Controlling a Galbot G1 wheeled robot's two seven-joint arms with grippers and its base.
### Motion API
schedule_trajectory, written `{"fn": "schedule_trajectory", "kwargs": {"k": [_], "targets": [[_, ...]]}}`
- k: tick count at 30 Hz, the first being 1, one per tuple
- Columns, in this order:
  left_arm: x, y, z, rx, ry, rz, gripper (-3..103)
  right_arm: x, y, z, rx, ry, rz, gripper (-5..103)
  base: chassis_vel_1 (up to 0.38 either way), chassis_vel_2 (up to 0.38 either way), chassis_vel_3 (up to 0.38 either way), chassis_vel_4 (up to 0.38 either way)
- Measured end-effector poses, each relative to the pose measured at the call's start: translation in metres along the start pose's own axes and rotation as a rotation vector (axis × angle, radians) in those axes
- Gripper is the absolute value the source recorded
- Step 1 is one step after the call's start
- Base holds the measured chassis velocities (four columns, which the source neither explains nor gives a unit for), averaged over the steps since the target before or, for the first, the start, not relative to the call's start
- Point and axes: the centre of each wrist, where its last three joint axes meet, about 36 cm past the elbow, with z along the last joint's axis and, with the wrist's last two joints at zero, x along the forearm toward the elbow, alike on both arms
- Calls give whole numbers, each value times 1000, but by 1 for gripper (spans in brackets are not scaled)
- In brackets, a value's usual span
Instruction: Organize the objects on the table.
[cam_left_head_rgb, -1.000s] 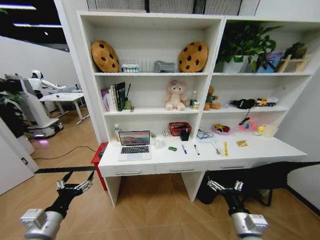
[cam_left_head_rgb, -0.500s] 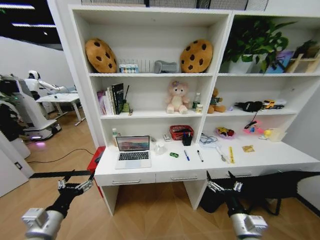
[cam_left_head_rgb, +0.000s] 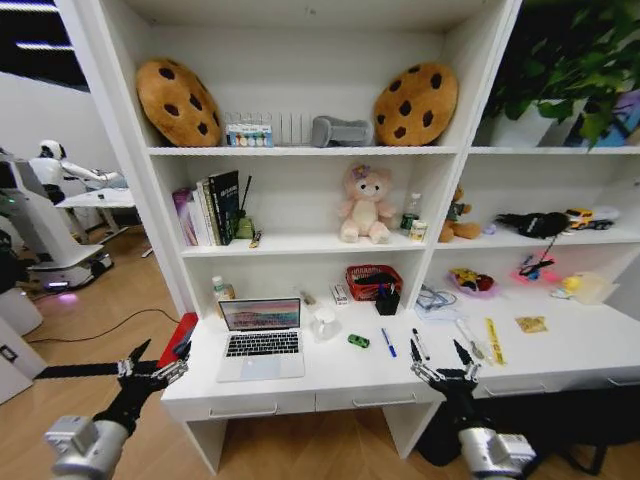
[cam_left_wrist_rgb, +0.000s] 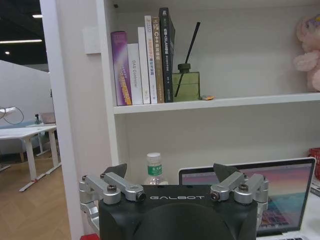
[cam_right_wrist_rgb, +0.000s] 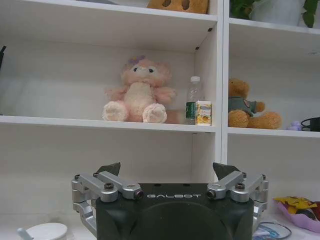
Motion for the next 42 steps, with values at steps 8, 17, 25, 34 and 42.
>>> {"fn": "schedule_trajectory", "kwargs": {"k": [8, 17, 25, 34, 42], "targets": [[-1, 0, -10, -13, -17, 9, 98, -2, 2, 1, -27, -73, -58, 100, -191, 192, 178, -201], [-10, -1, -24, -61, -32, 54, 92, -4, -4, 6, -7, -71, -67, 100, 20, -10, -12, 27], [-30, 10, -39, -128, -55, 132, 73, -7, -13, 16, 16, -46, -41, 100, 23, -13, -18, 23], [-94, 51, -75, -442, -10, 382, 40, -14, -22, 37, 33, -14, -14, 100, 0, 0, 0, 0], [-146, 85, -101, -700, 76, 556, 14, -13, -32, 65, 55, 27, 18, 100, 0, 0, 0, 0]]}}
